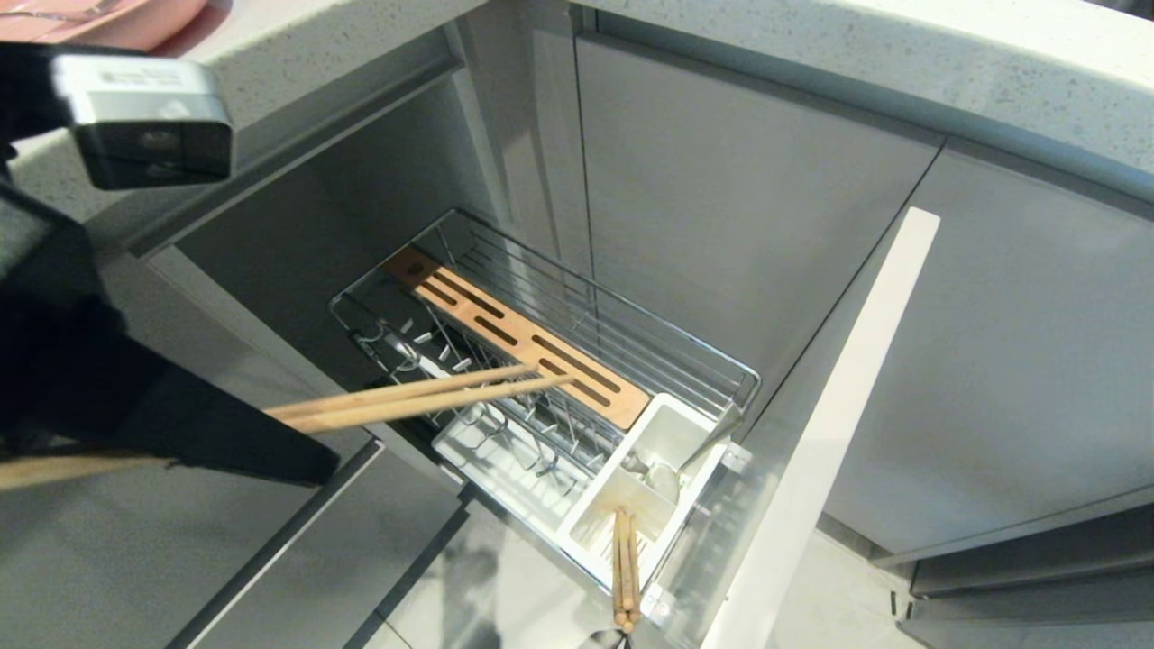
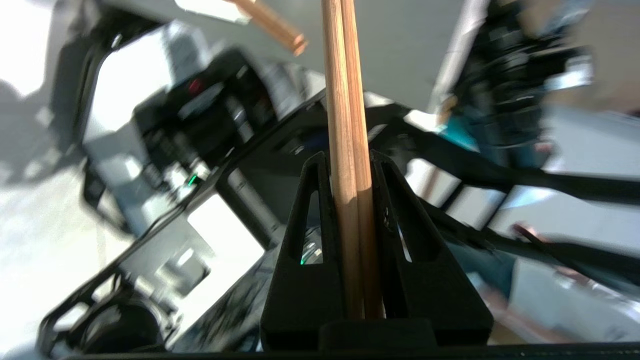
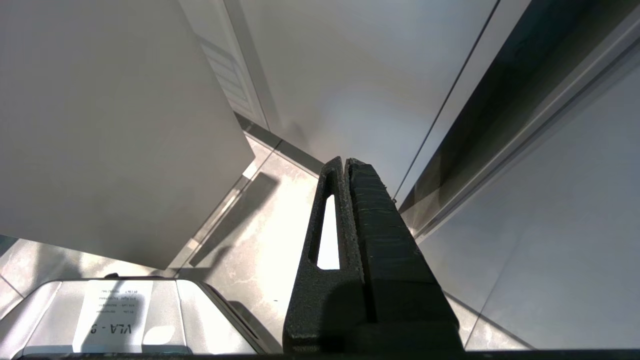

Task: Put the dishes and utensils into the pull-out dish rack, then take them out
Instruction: Pick up the chopsticks and place it in the cupboard

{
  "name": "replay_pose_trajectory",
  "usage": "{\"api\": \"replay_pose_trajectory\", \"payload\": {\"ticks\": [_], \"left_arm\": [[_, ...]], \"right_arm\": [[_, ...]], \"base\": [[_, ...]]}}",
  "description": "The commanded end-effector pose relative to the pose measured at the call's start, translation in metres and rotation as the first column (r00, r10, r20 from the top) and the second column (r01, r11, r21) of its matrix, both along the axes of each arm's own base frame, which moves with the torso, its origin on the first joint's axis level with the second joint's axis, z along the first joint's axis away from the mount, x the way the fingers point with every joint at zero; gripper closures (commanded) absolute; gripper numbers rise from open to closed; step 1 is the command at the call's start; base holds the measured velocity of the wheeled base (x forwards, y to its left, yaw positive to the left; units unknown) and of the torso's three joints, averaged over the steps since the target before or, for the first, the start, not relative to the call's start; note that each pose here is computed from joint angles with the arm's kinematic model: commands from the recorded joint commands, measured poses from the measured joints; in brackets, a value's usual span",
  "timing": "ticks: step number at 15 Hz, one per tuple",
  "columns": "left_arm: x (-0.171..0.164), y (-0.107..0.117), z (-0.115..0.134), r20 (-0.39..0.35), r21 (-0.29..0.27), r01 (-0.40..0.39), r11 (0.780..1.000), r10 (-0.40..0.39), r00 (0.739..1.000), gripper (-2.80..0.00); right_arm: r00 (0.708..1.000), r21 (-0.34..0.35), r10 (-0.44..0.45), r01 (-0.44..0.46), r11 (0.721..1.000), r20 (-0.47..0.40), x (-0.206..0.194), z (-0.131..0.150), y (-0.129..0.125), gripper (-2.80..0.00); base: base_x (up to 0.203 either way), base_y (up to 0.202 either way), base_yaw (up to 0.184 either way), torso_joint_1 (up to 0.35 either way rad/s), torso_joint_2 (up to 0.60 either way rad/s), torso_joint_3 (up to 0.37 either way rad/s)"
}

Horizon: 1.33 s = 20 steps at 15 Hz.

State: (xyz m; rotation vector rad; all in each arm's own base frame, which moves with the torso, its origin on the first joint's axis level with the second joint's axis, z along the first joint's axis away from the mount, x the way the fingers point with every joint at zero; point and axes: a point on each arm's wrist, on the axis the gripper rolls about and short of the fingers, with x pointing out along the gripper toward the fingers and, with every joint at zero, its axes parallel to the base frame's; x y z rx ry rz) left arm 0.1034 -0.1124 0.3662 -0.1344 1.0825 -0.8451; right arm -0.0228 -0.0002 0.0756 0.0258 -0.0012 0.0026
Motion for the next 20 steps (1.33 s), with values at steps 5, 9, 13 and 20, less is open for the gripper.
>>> {"api": "replay_pose_trajectory", "payload": {"ticks": [5,9,13,20], "left_arm": [[0.027,-0.053,-0.040,-0.001,0.222,-0.051,0.974,0.053,0.999,0.00],[0.031,-0.078,-0.060,0.073,0.330,0.001,0.944,-0.026,0.997,0.00],[0.027,-0.094,-0.076,0.129,0.432,-0.008,0.902,-0.053,0.990,0.00],[0.036,-0.112,-0.091,0.113,0.488,0.046,0.871,-0.115,0.987,0.00]], "right_arm": [[1.000,0.000,0.001,-0.001,1.000,-0.001,0.000,0.000,0.000,0.00],[1.000,0.000,0.002,-0.002,1.000,-0.001,0.000,0.000,0.000,0.00],[1.000,0.000,0.001,-0.001,1.000,-0.001,0.000,0.000,0.000,0.00],[1.000,0.000,0.001,-0.001,1.000,-0.001,0.000,0.000,0.000,0.00]], "base": [[0.000,0.000,0.000,0.000,0.00,0.000],[0.000,0.000,0.000,0.000,0.00,0.000],[0.000,0.000,0.000,0.000,0.00,0.000],[0.000,0.000,0.000,0.000,0.00,0.000]]}}
